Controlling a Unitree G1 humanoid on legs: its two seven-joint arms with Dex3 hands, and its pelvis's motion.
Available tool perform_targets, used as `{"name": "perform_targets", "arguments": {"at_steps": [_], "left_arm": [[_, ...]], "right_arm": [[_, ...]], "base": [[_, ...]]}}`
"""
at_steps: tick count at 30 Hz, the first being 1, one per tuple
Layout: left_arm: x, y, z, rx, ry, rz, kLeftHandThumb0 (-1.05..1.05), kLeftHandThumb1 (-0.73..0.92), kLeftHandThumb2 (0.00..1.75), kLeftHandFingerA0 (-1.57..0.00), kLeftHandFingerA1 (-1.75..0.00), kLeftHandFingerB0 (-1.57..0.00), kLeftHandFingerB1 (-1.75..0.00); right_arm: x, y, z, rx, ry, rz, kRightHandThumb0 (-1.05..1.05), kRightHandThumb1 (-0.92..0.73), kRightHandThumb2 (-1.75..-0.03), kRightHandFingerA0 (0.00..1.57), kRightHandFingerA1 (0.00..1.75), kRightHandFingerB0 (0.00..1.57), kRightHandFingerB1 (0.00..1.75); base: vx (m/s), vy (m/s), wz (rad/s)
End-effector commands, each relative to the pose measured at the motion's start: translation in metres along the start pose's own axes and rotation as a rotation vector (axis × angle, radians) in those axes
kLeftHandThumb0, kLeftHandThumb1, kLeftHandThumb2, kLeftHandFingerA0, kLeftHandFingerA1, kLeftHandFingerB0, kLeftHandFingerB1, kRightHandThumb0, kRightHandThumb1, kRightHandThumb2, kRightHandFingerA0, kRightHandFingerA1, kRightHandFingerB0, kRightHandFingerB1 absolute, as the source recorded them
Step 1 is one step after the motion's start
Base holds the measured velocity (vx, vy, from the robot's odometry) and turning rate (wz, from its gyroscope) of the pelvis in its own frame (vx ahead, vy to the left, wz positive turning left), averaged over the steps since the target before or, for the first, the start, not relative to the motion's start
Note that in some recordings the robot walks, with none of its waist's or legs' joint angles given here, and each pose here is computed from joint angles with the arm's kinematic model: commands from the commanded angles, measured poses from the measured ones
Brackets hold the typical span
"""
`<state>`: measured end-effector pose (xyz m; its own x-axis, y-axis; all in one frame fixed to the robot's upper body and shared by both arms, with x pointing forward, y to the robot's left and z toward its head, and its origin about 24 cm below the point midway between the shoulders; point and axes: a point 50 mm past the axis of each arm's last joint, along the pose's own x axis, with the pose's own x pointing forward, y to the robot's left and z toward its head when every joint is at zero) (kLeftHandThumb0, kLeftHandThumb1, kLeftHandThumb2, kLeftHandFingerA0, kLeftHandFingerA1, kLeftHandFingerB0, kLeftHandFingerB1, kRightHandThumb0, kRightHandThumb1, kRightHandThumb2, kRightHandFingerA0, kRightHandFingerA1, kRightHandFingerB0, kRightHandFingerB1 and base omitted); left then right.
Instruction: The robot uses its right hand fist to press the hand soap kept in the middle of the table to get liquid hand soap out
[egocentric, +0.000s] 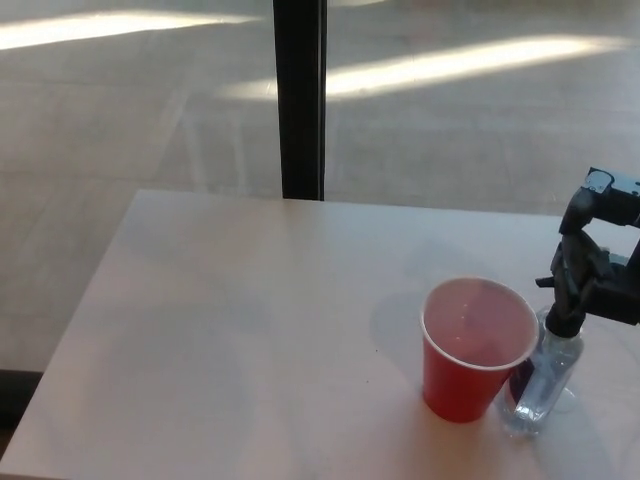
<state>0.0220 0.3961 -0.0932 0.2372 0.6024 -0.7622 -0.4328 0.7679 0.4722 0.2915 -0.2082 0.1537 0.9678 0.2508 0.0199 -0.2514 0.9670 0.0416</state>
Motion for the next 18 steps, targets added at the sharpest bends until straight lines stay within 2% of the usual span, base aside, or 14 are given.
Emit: {"name": "perform_targets", "arguments": {"at_steps": [1,3,8,9,10,11,14,15,17,18], "left_arm": [[0.000,0.007,0.003,0.009,-0.019,0.015,-0.57,0.72,0.61,-0.76,-0.64,-0.58,-0.51],[0.000,0.007,0.003,0.003,-0.018,0.017,-0.56,0.72,0.61,-0.76,-0.64,-0.58,-0.51],[0.000,0.006,0.003,-0.007,-0.016,0.021,-0.57,0.71,0.61,-0.77,-0.68,-0.61,-0.54],[-0.001,0.006,0.002,-0.012,-0.021,0.011,-0.56,0.71,0.62,-0.76,-0.67,-0.59,-0.53],[0.000,0.006,0.003,0.001,-0.024,0.011,-0.58,0.72,0.62,-0.76,-0.66,-0.57,-0.52],[0.000,0.006,0.003,0.006,-0.025,0.011,-0.57,0.72,0.62,-0.77,-0.66,-0.58,-0.52],[0.000,0.006,0.004,0.009,-0.029,0.007,-0.57,0.72,0.62,-0.76,-0.65,-0.56,-0.51],[0.000,0.006,0.004,0.003,-0.027,0.015,-0.57,0.72,0.61,-0.78,-0.67,-0.59,-0.53],[0.000,0.005,0.005,0.003,-0.032,0.013,-0.57,0.72,0.61,-0.78,-0.68,-0.60,-0.53],[0.000,0.006,0.005,0.015,-0.030,0.011,-0.57,0.73,0.62,-0.76,-0.68,-0.60,-0.54]], "right_arm": [[-0.008,-0.002,-0.035,0.042,0.133,0.006,-0.14,-0.53,-1.38,1.01,1.75,0.70,1.69],[-0.009,-0.001,-0.042,0.053,0.154,0.007,-0.13,-0.55,-1.30,1.02,1.75,0.73,1.68],[-0.011,-0.001,-0.050,0.036,0.169,0.013,-0.12,-0.54,-1.31,1.00,1.75,0.71,1.71],[-0.012,-0.001,-0.055,-0.025,0.197,0.015,-0.13,-0.54,-1.31,1.00,1.75,0.71,1.69],[-0.013,-0.003,-0.057,-0.033,0.210,0.013,-0.12,-0.59,-1.23,0.98,1.75,0.72,1.66],[-0.014,-0.004,-0.059,-0.040,0.225,0.009,-0.21,-0.61,-1.20,1.25,1.51,0.96,1.32],[-0.016,-0.008,-0.062,-0.079,0.260,0.017,-0.20,-0.62,-1.17,1.25,1.53,0.94,1.34],[-0.017,-0.010,-0.064,-0.085,0.263,0.022,-0.10,-0.64,-1.17,0.97,1.75,0.68,1.70],[-0.018,-0.012,-0.064,-0.100,0.266,0.024,-0.12,-0.63,-1.19,0.96,1.75,0.66,1.69],[-0.019,-0.015,-0.067,-0.127,0.270,0.019,-0.12,-0.58,-1.26,0.94,1.75,0.65,1.69]], "base": [[0.00,0.000,0.00],[0.00,0.000,0.00],[0.00,0.000,0.00],[0.00,0.000,0.00],[0.00,0.000,0.00],[0.00,0.000,0.00],[0.00,0.000,0.00],[0.00,0.000,0.00],[0.00,0.000,0.00],[0.00,0.000,0.00]]}}
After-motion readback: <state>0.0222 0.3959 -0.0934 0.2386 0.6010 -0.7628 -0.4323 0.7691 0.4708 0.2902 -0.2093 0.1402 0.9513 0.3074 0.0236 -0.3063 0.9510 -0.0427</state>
